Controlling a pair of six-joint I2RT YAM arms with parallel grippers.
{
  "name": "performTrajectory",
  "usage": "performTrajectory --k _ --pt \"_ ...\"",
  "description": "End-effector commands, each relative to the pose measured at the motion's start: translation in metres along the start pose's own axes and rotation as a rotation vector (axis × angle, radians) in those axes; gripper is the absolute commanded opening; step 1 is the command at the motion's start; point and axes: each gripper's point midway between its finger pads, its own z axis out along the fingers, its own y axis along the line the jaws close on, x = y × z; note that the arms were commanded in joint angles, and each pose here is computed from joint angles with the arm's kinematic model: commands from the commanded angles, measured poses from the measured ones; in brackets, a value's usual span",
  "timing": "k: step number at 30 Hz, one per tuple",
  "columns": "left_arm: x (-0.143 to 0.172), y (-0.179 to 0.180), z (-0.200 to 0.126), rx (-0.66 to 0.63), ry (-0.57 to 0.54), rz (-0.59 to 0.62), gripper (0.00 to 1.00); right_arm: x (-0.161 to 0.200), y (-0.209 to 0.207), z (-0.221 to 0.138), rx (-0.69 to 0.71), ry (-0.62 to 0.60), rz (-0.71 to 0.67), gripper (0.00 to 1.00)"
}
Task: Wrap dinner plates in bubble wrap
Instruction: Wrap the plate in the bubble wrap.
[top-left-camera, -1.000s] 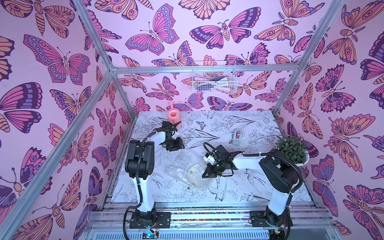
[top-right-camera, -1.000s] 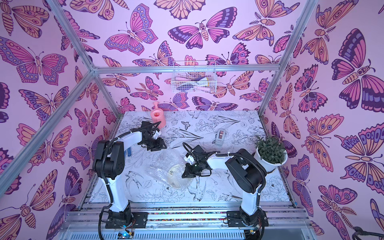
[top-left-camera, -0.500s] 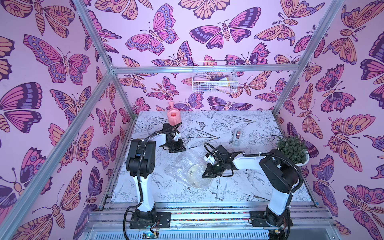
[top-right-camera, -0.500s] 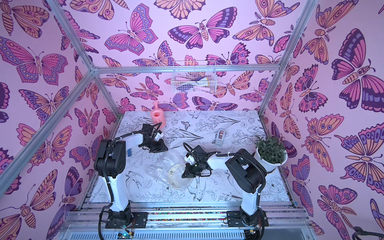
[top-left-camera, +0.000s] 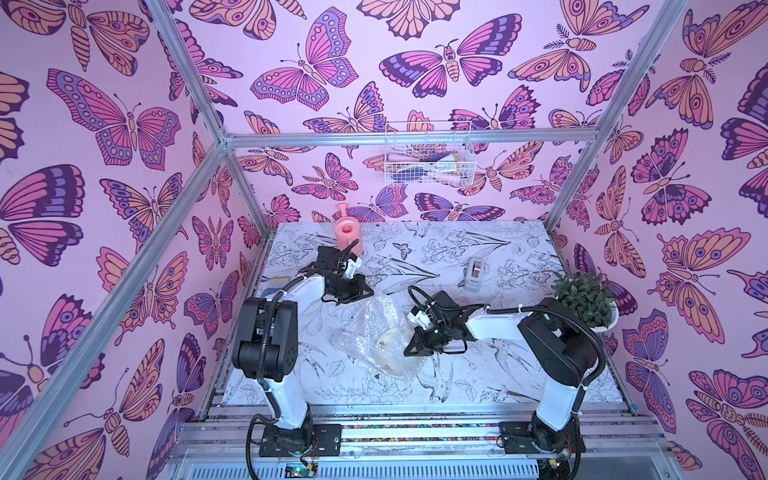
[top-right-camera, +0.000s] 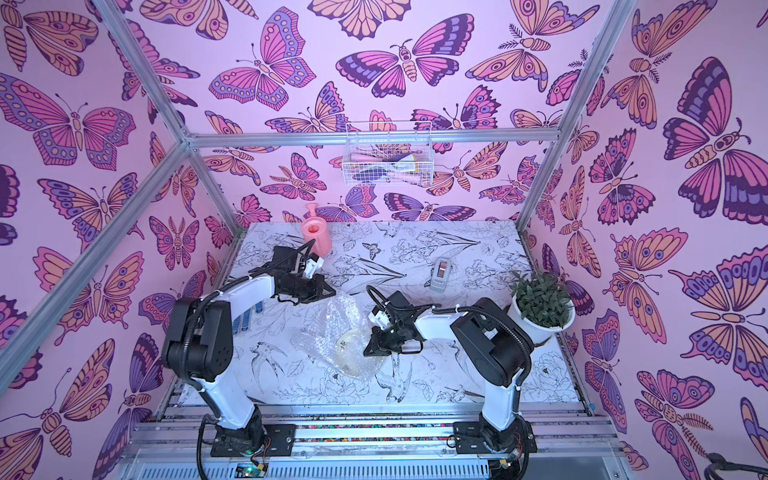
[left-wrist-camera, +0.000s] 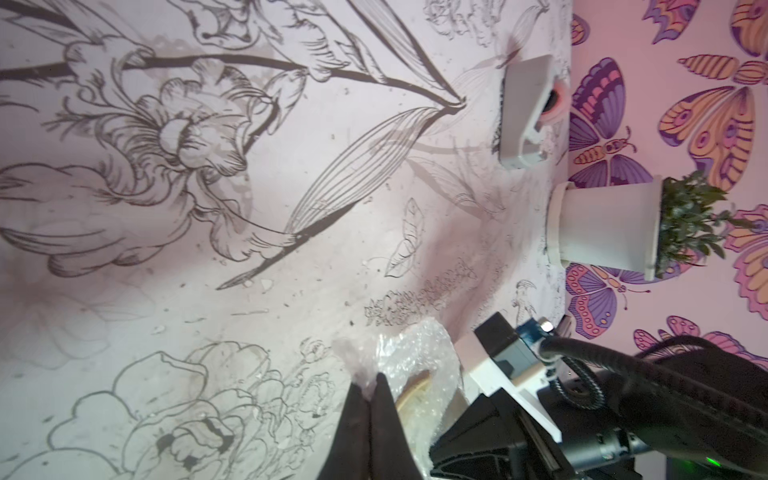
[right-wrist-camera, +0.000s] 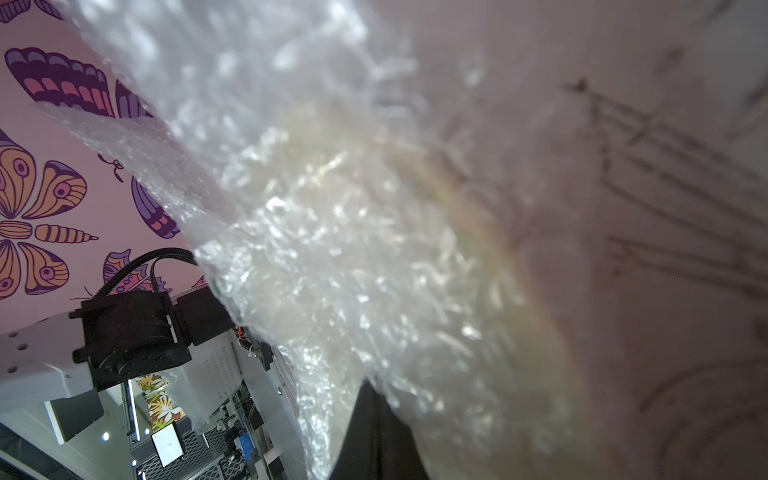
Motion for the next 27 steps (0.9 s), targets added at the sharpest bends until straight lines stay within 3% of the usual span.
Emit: performTrajectory --k 1,8,15,27 --pt "0.0 -0.031 -0.012 0.112 -0.041 0.031 0.0 0.021 -0.054 0.005 0.177 0.034 0.127 0.0" --pt "0.035 -0.066 -0.01 0.201 -0.026 -0.009 0.0 0.02 -0.054 0.006 0.175 0.03 0.13 0.0" --pt "0.081 -0.093 0.018 0.236 0.036 -0.065 0.0 0.02 -0.055 0.007 0.174 0.028 0.135 0.0" --pt "0.172 -0.072 0.054 0.19 0.176 -0.186 0.0 0.018 -0.055 0.008 0.169 0.018 0.142 0.0"
